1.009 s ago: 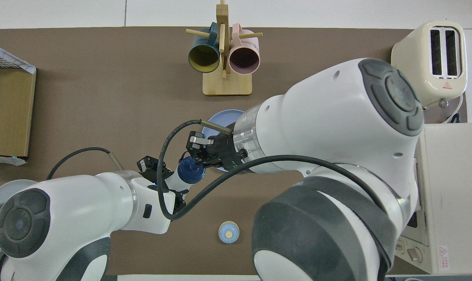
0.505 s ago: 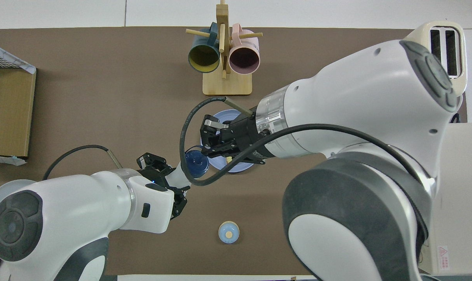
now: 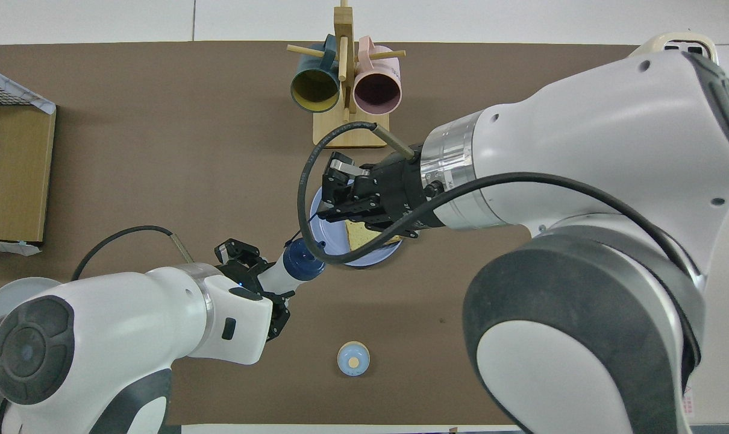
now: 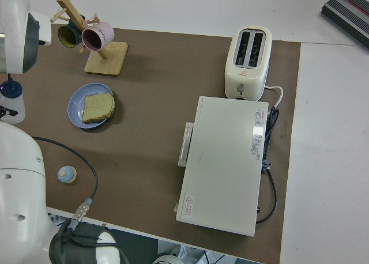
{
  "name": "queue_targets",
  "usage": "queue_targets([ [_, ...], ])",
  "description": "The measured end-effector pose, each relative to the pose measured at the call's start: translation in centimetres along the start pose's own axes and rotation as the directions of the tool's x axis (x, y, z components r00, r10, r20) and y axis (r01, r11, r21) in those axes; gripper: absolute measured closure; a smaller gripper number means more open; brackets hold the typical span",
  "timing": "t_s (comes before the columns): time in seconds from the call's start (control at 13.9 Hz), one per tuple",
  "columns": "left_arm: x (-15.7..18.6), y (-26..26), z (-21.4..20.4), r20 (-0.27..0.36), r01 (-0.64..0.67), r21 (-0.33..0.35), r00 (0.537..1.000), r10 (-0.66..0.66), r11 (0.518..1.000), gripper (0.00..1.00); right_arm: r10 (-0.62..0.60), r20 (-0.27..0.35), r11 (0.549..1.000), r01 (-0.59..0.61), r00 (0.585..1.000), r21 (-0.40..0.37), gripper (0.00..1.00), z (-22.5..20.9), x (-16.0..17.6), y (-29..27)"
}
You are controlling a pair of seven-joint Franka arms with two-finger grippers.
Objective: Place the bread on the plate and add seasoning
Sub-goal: 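Tilt the bottle over the bread while the right gripper withdraws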
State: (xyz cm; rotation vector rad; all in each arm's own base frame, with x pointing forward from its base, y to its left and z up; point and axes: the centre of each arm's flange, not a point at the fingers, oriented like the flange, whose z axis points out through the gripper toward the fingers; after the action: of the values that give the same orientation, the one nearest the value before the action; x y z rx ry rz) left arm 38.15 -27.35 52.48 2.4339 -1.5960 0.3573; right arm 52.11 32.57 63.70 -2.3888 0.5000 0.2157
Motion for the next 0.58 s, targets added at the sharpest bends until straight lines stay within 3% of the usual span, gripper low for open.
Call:
queue_targets([
  [0.14, -0.2, 0.0, 0.3, 0.007, 0.003, -0.004, 1.0, -0.003, 1.0, 0.54, -0.059, -0.048, 0.997, 0.057, 0.997, -0.049, 0.6, -0.6, 0.8, 0.8],
  [0.36, -0.3, 0.0, 0.4, 0.008, 0.003, -0.005, 1.0, -0.003, 1.0, 0.54, -0.185, -0.145, 0.952, 0.141, 0.972, -0.271, 0.26, -1.1, 2.3, 3.1],
  [0.5, -0.3, -0.1, 0.4, 0.008, 0.004, -0.005, 1.0, -0.004, 1.0, 0.54, -0.258, -0.134, 0.906, 0.191, 0.957, -0.377, 0.04, -3.1, 4.7, 5.8],
  [0.58, -0.3, -0.1, 0.4, 0.007, 0.005, -0.005, 1.0, -0.005, 1.0, 0.54, -0.292, -0.114, 0.876, 0.218, 0.95, -0.43, 0.0, -5.0, 6.5, 8.0],
])
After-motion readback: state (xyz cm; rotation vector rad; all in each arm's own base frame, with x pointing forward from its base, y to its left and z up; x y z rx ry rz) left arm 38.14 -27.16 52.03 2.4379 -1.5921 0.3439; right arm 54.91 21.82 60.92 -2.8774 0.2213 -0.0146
